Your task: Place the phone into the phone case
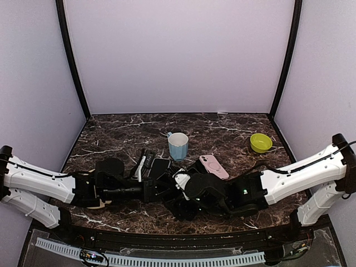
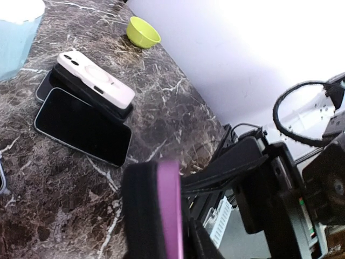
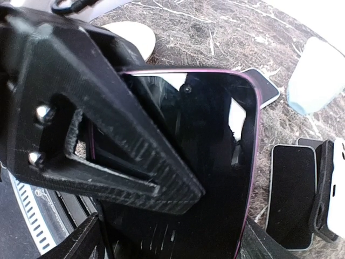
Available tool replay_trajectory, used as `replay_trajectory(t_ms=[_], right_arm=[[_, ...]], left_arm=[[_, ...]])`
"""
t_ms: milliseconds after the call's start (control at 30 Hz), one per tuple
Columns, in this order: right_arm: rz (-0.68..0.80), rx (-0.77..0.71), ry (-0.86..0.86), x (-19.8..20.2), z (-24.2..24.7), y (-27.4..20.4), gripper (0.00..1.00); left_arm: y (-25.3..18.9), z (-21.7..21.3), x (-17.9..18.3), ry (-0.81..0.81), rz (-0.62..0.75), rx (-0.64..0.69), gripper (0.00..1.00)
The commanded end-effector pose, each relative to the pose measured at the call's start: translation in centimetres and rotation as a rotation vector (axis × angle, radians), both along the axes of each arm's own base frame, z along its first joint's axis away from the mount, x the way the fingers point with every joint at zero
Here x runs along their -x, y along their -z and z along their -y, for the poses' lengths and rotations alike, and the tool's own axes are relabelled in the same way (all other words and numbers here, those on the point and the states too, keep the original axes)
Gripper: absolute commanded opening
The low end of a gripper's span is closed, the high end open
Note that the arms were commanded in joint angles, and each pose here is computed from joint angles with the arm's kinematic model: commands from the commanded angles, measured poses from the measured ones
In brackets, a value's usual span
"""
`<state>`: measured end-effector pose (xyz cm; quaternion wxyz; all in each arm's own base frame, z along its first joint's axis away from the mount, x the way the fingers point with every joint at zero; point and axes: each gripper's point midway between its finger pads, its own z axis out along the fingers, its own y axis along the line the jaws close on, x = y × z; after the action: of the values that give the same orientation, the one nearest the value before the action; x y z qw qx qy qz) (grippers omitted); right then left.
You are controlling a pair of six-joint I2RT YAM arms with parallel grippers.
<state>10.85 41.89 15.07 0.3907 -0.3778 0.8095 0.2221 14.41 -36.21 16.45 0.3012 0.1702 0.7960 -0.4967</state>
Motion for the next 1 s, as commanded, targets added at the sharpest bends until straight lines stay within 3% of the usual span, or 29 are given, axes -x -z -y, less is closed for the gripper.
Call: replay_trajectory(t_ms=[0, 133, 300, 400, 533, 733, 833, 967], right_arm=[[0.057, -0.15, 0.01, -0.4, -0.9, -5.1, 0.3], [0.048, -0.153, -0.01, -0.1, -0.2, -5.6, 0.38], [-0.036, -0.169, -0.195, 1.8, 2.0, -7.9, 0.88], [-0.084, -0.227, -0.321, 3.3, 3.3, -9.2, 0.98], [-0.143, -0.293, -0.473, 5.9, 3.4, -10.7, 0.97], [-0.261, -0.285, -0.587, 8.4, 2.5, -9.6, 0.87], [-0.286, -0.288, -0.606, 8.9, 2.6, -9.4, 0.78], [-0.282, -0.314, -0.611, 9.0, 2.8, -9.8, 0.58]], left_arm=[[-2.0, 0.7, 1.0, 0.073, 0.05, 0.051, 0.13], [-3.5, 0.9, 1.5, 0.114, 0.095, 0.061, 0.01], [-6.8, 0.8, 3.2, 0.232, 0.202, 0.099, 0.0], [-10.5, 0.5, 4.8, 0.32, 0.311, 0.165, 0.0], [-13.3, 0.5, 6.5, 0.422, 0.374, 0.194, 0.0], [-15.7, 0.4, 7.9, 0.497, 0.42, 0.265, 0.0], [-16.4, 0.3, 8.4, 0.526, 0.443, 0.278, 0.0], [-16.5, 0.2, 8.7, 0.546, 0.459, 0.282, 0.0]])
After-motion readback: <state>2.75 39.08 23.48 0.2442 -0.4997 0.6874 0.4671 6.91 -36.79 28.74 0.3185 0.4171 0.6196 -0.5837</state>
